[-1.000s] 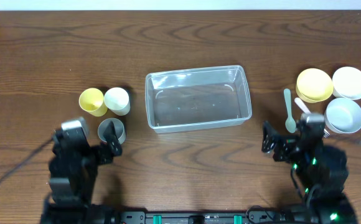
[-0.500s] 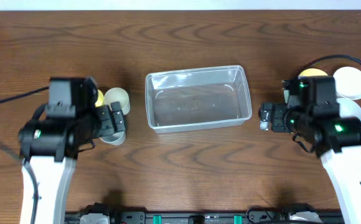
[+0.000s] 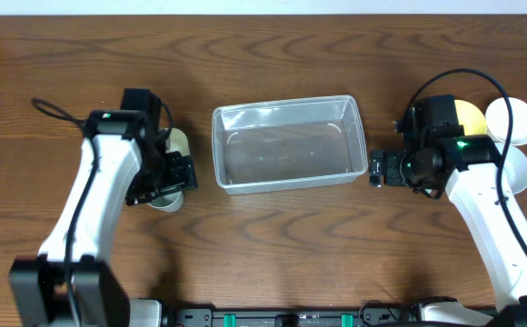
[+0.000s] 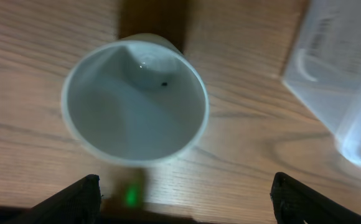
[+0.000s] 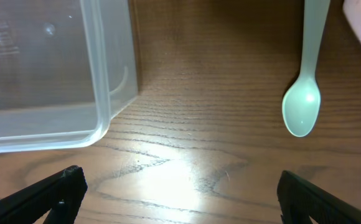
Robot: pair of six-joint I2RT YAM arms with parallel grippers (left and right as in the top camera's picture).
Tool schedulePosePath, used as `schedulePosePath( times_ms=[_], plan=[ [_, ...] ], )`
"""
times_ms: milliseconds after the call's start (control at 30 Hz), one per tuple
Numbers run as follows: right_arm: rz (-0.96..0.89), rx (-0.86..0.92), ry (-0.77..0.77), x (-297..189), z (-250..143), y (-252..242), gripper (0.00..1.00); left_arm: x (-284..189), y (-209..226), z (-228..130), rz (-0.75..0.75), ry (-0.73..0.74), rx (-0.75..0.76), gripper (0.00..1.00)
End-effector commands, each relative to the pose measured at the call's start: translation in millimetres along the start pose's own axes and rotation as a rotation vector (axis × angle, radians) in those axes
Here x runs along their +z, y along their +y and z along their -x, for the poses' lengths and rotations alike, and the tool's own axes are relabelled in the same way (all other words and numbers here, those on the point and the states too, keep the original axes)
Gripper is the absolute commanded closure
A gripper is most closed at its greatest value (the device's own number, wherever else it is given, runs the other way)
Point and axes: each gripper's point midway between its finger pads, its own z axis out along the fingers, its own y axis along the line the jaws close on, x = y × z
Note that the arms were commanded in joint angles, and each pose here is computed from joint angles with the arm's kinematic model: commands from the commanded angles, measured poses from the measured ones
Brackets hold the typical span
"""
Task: Pack container
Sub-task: 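Reach the left gripper to the grey cup and grasp it, then carry the grey cup into the container's back-left corner and release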
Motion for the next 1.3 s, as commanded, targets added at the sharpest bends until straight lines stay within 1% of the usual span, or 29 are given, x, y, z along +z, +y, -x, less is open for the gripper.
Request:
schedulePosePath(
  times_ms=[0,33,133,200,300,333,400,467,533,567,767,900,1033,1133,1267],
  plan=[
    [-0.006,0.004,0.002,2.1,3.5,1.1,0.01,22.3,1.2,-1.7,0.013,0.078,-0.017,0.13],
    [-0.007,0.004,0.004,3.0,3.5,1.0,0.01,27.3,1.3,-0.2,0.017,0.091,-0.019,0.14],
    [-0.007,0.004,0.004,3.9,4.0,1.0,0.01,44.2,1.3,6.4,0.026,0.121,-0.022,0.2],
    [-0.007,0.004,0.004,3.9,4.0,1.0,0.01,51.9,1.4,9.1,0.03,0.134,-0.023,0.29],
    [-0.007,0.004,0.004,3.9,3.9,1.0,0.01,58.6,1.7,10.2,0.035,0.15,-0.026,0.48],
    [-0.007,0.004,0.004,3.9,3.9,1.0,0.01,59.0,1.7,10.5,0.034,0.15,-0.026,0.57],
    [-0.007,0.004,0.004,3.9,3.9,1.0,0.01,58.9,1.5,11.2,0.034,0.146,-0.025,0.7],
    [-0.007,0.004,0.004,3.9,3.9,1.0,0.01,58.8,1.6,11.3,0.034,0.145,-0.024,0.8],
    [-0.007,0.004,0.004,3.9,3.9,1.0,0.01,58.5,2.0,11.4,0.037,0.144,-0.024,0.92],
    [-0.007,0.004,0.004,3.9,3.9,1.0,0.01,58.6,2.1,11.3,0.037,0.145,-0.024,0.94],
    [-0.007,0.004,0.004,3.9,3.9,1.0,0.01,50.7,1.2,8.8,0.035,0.134,-0.021,0.94],
    [-0.014,0.003,-0.001,3.9,5.3,0.0,0.01,20.0,-1.6,6.9,0.079,0.067,0.001,0.94],
    [-0.012,0.003,-0.012,3.9,7.9,0.5,0.01,-34.1,-29.2,10.0,0.05,-0.108,0.1,0.94],
    [-0.011,0.003,-0.015,3.9,8.6,0.6,0.01,-81.3,-60.2,15.3,0.01,-0.293,0.199,0.94],
    [-0.01,0.002,-0.02,3.9,9.8,0.9,0.01,-121.4,-104.9,23.8,-0.022,-0.487,0.356,0.94]
  ],
)
